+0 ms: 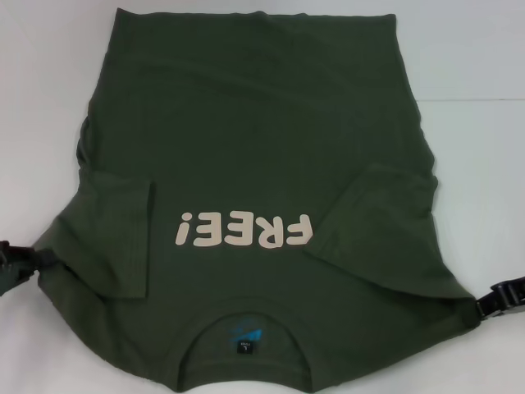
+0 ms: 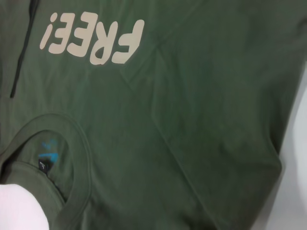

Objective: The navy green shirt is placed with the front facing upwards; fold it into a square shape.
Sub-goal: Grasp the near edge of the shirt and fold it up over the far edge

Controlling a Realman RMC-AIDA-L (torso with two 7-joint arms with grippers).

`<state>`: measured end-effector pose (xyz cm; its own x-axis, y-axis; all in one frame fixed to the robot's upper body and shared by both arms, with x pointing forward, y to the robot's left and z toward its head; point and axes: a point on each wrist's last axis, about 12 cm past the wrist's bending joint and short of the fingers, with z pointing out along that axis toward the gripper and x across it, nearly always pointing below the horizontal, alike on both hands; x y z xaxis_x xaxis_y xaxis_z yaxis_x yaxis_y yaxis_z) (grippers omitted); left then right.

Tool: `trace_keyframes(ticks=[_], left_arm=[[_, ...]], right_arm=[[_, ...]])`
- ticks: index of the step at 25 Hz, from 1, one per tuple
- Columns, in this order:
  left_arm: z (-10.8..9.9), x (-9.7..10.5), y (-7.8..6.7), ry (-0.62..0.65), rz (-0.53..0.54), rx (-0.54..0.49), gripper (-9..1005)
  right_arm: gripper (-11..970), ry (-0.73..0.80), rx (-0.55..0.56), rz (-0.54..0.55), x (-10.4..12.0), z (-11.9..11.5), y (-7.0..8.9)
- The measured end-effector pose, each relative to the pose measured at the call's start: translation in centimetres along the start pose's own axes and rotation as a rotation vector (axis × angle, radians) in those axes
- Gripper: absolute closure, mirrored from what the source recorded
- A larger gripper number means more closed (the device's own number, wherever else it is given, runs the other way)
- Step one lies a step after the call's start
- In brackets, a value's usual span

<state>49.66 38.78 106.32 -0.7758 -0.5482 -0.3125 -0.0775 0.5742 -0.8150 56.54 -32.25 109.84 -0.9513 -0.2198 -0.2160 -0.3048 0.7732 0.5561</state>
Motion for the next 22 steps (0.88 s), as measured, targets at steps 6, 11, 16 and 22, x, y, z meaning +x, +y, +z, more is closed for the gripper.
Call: trace_keyframes(ticks=[6,11,16,22], left_arm=[[-0.7,0.6,-0.5,0.082,0.063,0.025,990],[-1.5,1.4,-0.7,0.181,0.129,0.022,989],[-2.5,2.2,-0.2,0.242,0.135,-0.014,989],[-3.2,2.8,0.1,0.282,0.134,-0.035,989]], right_arm=[[910,0.028,-0.016,-0.009,0.5,-0.3,0.0],[905,0.060,-0.039,-0.008,1.3,-0.5,-0.1],[901,0.103,-0.082,-0.009,2.7,-0.5,-0.1],[895,0.097,-0.095,0.007,3.3,-0.6,-0.3]])
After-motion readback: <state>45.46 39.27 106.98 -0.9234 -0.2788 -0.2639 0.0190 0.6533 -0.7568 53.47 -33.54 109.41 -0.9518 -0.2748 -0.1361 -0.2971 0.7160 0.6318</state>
